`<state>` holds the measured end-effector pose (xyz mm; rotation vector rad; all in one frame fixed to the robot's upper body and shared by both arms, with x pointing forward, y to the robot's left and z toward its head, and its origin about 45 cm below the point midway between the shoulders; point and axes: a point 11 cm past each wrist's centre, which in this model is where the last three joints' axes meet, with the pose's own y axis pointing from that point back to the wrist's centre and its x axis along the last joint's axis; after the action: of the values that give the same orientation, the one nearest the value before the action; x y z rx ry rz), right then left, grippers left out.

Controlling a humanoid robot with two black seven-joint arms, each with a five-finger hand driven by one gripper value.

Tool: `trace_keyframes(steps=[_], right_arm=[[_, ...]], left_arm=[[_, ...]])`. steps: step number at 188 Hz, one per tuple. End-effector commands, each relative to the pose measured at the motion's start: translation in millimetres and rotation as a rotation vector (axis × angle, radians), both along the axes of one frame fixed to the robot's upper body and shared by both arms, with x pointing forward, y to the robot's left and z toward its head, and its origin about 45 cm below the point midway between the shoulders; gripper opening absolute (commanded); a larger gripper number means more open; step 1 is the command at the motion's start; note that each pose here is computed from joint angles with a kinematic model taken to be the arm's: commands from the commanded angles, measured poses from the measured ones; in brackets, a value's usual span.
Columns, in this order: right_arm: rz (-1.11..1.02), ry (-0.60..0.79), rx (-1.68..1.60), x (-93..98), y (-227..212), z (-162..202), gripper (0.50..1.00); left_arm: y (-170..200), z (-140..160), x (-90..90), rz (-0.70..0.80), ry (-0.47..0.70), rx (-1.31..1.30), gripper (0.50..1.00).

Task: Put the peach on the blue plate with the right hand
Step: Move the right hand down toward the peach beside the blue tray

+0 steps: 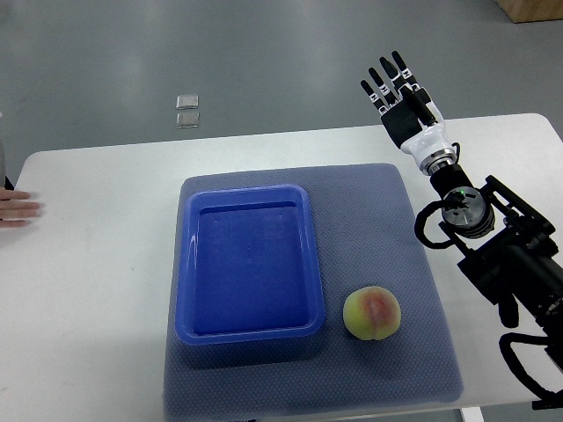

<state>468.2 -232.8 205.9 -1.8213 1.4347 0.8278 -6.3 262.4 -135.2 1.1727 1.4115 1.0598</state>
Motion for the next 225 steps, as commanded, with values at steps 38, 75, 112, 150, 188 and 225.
trace_keyframes(steps=[38,75,112,150,188,225], right_arm=[[0.002,-0.002,-0.002,0.7,1,1,0.932],[0.102,-0.042,-0.140,4.7,25,13,0.932],[0.270,-0.131,-0.565,11.9,27,33,0.932],[0.609,-0.149,-1.258,9.9,24,40,0.932],[0.984,-0.197,-1.882,-8.4,2,79,0.932],[1.106,-0.292,-2.078,-39.6,5,133,0.932]], left_arm=[[-2,0,0.1,0.000,0.000,-0.007,1.000],[-2,0,0.1,0.000,0.000,-0.007,1.000],[-3,0,0.2,-0.002,-0.001,-0.009,1.000],[-4,0,0.3,-0.002,-0.001,-0.012,1.000],[-13,2,0.8,-0.006,-0.003,-0.037,1.000],[-20,3,2.1,-0.008,-0.006,-0.058,1.000]])
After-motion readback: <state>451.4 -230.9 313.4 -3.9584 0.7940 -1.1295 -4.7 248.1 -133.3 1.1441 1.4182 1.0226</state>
